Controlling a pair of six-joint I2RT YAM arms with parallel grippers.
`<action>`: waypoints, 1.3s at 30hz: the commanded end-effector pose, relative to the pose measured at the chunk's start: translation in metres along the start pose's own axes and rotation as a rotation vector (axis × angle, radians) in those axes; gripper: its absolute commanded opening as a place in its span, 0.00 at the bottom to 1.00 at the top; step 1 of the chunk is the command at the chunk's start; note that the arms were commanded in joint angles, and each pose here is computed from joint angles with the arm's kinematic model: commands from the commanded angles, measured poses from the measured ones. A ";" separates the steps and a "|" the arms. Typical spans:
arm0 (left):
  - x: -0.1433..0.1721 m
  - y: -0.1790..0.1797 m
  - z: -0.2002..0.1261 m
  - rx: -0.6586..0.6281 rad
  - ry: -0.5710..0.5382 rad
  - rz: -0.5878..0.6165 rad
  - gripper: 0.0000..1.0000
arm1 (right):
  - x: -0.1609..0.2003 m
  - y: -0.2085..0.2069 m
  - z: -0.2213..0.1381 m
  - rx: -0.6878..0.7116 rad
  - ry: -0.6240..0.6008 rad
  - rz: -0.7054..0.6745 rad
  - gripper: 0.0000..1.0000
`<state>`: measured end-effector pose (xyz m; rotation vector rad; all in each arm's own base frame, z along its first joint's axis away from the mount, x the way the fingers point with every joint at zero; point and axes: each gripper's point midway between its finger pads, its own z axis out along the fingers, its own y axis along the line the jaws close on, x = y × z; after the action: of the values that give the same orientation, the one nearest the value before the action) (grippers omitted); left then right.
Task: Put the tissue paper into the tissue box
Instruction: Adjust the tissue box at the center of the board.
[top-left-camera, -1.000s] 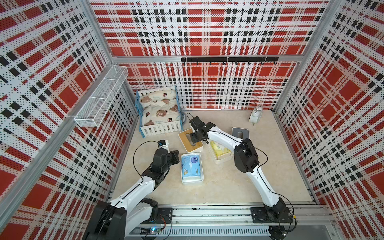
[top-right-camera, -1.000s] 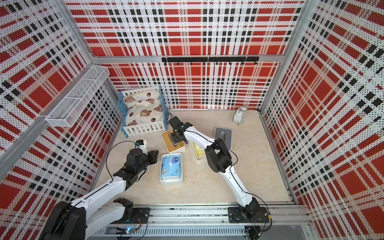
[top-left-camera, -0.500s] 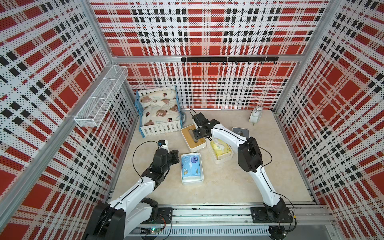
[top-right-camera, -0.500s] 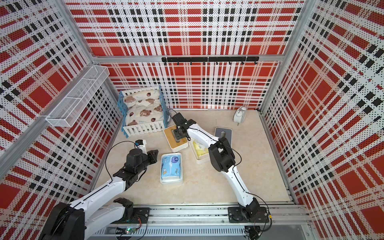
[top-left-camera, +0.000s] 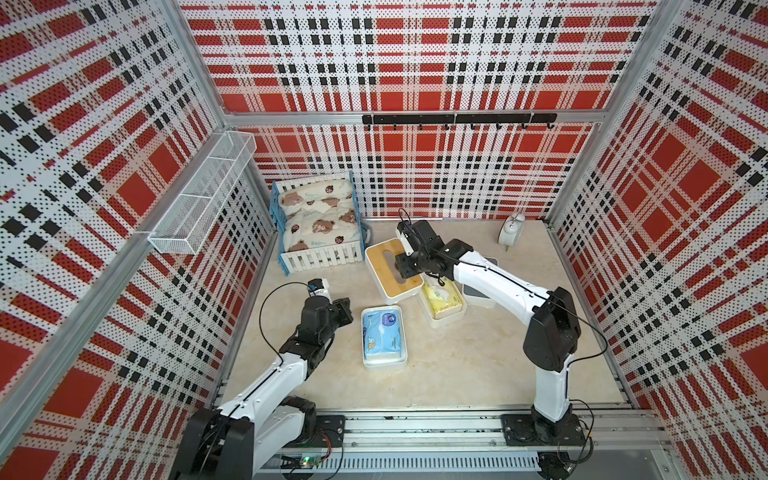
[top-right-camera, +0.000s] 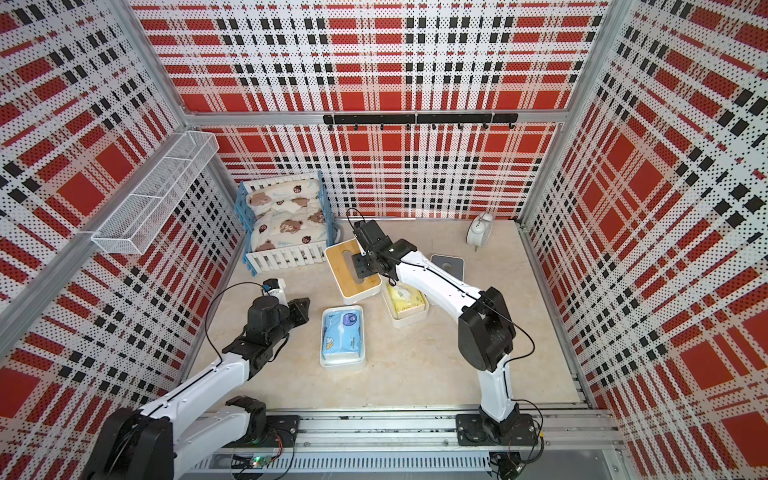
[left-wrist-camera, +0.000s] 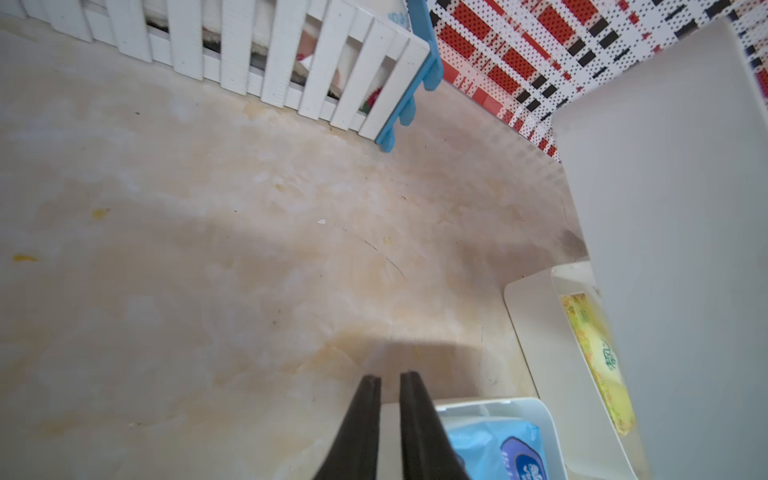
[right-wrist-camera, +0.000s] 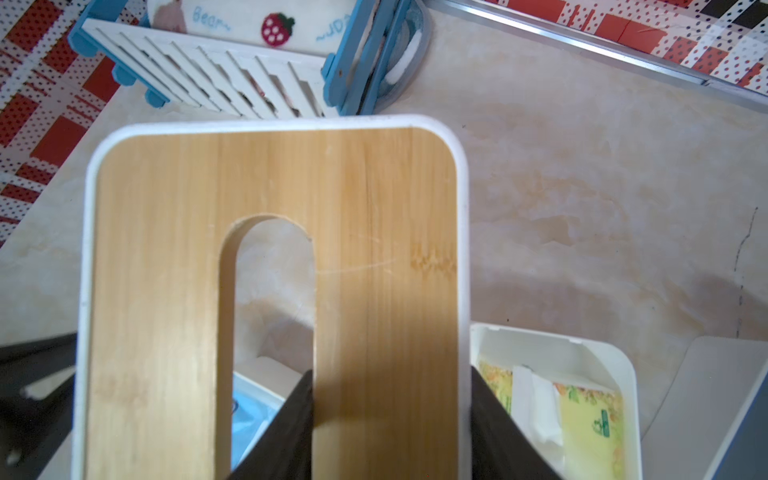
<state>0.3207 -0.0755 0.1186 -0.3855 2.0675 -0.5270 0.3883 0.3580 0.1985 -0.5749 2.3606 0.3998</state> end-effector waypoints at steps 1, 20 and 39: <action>-0.022 -0.010 -0.002 0.038 -0.054 0.009 0.17 | 0.005 0.028 -0.022 -0.046 -0.046 0.016 0.31; -0.028 -0.009 -0.007 0.059 -0.075 -0.007 0.16 | 0.093 0.090 -0.023 -0.164 -0.076 0.146 0.30; -0.028 -0.008 -0.005 0.059 -0.072 -0.011 0.16 | 0.086 0.115 -0.028 -0.222 -0.110 0.146 0.29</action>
<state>0.3270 -0.0681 0.1337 -0.3952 2.0146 -0.5586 0.2601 0.4043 0.1489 -0.4915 2.3544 0.6632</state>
